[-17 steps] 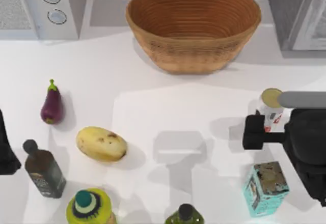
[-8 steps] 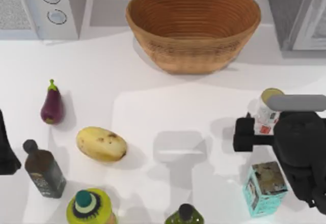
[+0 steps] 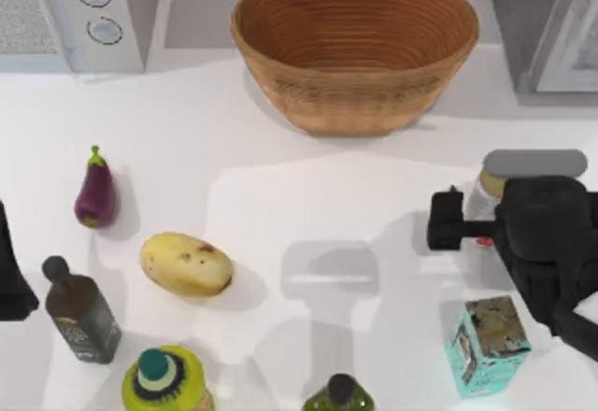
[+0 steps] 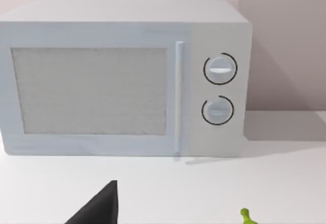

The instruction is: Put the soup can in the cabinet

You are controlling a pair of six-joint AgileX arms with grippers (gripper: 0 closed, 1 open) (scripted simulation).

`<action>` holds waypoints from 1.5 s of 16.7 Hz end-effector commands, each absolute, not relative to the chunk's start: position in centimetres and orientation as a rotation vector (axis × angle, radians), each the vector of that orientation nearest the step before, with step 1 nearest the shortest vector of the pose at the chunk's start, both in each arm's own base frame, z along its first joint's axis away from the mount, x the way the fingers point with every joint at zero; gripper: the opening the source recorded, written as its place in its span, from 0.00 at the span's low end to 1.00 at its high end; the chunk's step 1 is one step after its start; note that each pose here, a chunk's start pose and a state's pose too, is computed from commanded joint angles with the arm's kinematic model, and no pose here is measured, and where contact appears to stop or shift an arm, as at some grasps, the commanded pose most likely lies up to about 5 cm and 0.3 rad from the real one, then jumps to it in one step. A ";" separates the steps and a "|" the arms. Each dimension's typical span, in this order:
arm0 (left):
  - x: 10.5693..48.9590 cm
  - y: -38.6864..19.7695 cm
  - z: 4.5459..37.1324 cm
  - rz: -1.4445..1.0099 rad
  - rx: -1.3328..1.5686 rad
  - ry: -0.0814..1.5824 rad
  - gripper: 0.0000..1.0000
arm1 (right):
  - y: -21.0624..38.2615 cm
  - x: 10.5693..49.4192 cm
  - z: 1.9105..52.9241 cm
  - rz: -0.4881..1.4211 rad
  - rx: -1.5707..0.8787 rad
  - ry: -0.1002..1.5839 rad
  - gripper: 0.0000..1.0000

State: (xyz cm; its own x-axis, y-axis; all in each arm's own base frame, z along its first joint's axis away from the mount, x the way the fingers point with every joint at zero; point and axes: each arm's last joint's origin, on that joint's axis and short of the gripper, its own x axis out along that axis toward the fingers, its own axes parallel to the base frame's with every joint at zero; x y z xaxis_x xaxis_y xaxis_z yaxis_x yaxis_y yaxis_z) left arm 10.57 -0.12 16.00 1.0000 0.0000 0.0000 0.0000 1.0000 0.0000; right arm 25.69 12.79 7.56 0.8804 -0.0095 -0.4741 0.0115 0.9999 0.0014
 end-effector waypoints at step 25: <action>10.6 -0.1 16.0 0.000 0.000 0.000 1.00 | 13.8 26.1 6.8 -0.010 0.003 0.494 0.00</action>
State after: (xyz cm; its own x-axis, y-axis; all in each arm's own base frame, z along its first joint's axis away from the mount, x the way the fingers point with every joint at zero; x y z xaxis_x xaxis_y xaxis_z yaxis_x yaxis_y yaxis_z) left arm 10.57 -0.12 16.00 1.0000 0.0000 0.0000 0.0000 1.0000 0.0000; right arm 26.05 13.76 6.84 0.8802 -0.0088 -0.4745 0.0105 0.9999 0.0009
